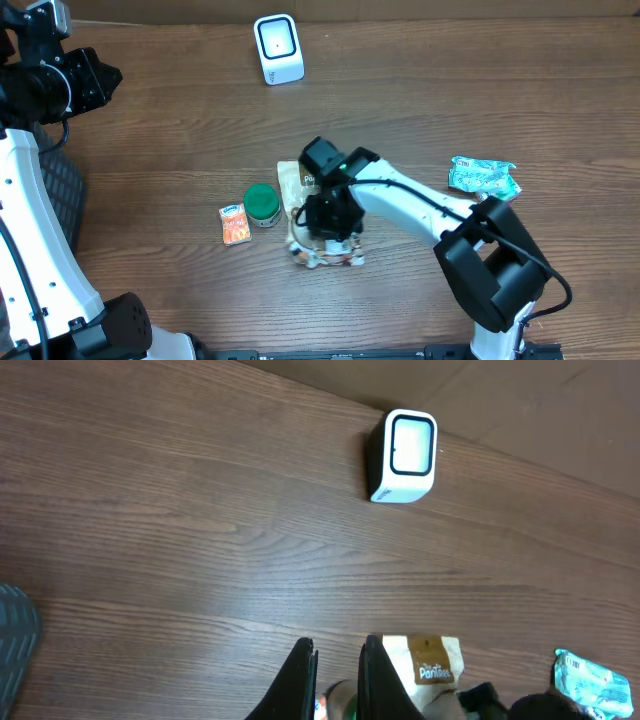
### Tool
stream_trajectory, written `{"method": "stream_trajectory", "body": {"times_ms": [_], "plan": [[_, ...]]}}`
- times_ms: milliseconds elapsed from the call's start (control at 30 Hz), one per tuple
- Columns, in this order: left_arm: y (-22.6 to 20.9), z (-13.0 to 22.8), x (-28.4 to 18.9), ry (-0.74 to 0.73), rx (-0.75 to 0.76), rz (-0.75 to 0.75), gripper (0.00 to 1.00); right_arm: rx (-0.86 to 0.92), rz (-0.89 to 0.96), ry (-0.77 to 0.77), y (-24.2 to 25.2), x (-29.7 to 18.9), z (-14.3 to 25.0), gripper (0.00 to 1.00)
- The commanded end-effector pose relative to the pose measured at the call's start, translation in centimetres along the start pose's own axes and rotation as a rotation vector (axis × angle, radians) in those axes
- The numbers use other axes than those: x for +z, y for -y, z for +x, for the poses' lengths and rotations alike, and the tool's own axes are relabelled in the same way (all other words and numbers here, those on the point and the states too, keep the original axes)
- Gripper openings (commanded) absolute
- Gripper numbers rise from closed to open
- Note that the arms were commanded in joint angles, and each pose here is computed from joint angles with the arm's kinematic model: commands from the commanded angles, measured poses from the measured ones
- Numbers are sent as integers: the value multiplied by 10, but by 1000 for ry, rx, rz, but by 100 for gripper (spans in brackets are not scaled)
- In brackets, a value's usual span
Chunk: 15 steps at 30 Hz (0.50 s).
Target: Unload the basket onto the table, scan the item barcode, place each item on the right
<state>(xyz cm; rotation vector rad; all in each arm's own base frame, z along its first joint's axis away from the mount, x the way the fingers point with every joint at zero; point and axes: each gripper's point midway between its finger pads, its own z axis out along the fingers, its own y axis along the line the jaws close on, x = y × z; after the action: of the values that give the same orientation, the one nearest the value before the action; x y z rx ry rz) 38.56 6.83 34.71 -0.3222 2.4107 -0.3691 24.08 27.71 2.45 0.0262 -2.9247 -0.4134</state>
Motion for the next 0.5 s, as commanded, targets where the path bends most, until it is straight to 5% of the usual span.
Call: {"method": "stream_trajectory", "body": {"times_ms": [0, 467], "plan": [[3, -2, -1, 6, 2, 9, 4, -80, 54, 20, 36, -8, -16, 27], [2, -1, 1, 0, 0, 8, 4, -153, 48, 249, 105, -127, -116, 33]]}}
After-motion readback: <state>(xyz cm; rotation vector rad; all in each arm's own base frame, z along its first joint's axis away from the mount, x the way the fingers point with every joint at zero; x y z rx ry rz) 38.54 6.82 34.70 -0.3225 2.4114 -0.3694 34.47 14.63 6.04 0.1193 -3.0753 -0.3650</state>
